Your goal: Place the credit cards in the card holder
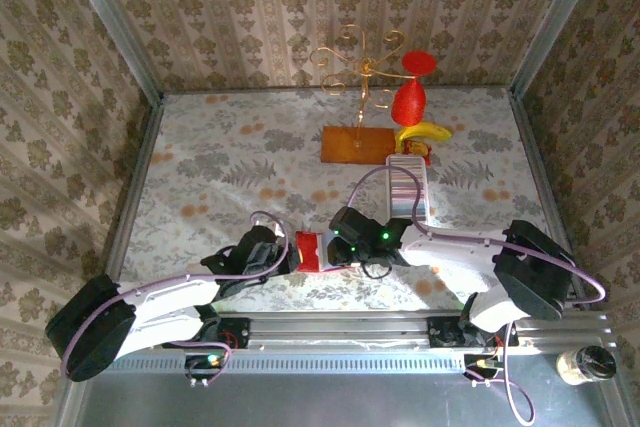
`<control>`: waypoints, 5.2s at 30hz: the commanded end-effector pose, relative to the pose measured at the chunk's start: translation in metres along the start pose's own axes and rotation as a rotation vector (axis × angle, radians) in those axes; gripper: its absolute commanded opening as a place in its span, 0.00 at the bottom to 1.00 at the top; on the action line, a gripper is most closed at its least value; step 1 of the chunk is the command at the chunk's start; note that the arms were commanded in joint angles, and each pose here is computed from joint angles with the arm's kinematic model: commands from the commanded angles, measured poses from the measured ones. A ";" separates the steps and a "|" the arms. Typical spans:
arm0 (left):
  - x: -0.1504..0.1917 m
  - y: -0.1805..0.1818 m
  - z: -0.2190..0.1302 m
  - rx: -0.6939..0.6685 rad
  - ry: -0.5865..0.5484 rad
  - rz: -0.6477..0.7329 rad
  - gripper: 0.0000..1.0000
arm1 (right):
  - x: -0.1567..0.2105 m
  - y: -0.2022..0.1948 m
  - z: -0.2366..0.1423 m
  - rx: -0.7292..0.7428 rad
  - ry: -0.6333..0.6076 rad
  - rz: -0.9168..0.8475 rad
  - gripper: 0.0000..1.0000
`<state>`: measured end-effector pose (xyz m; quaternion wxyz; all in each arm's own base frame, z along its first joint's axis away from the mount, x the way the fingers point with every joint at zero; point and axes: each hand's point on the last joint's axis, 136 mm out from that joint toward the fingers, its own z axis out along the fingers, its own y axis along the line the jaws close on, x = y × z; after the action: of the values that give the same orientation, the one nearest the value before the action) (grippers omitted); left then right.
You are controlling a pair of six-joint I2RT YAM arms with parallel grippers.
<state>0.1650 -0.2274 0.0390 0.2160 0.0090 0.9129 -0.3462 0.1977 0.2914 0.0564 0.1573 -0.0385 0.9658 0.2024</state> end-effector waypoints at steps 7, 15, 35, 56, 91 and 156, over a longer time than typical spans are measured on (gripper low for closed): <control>-0.002 -0.014 0.001 0.034 0.004 0.021 0.00 | 0.000 -0.014 0.005 0.093 -0.009 0.028 0.37; 0.001 -0.015 0.004 0.035 0.012 0.025 0.00 | 0.006 -0.023 0.018 0.139 0.024 0.033 0.42; 0.008 -0.013 0.012 0.033 0.015 -0.004 0.00 | -0.004 0.025 0.025 -0.098 -0.004 0.104 0.51; 0.008 -0.013 0.011 0.024 0.013 0.002 0.00 | 0.007 -0.034 0.004 0.192 -0.037 0.055 0.51; 0.016 -0.011 0.016 0.016 0.021 -0.013 0.01 | 0.006 0.026 0.038 -0.088 0.009 0.136 0.55; 0.005 0.000 -0.004 -0.035 -0.094 -0.036 0.34 | -0.039 0.021 -0.051 -0.233 -0.294 0.194 0.61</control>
<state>0.1593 -0.2364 0.0410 0.2422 -0.0263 0.9022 -0.3558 0.2162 0.3259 0.1448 0.2487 0.0739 0.8717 0.4158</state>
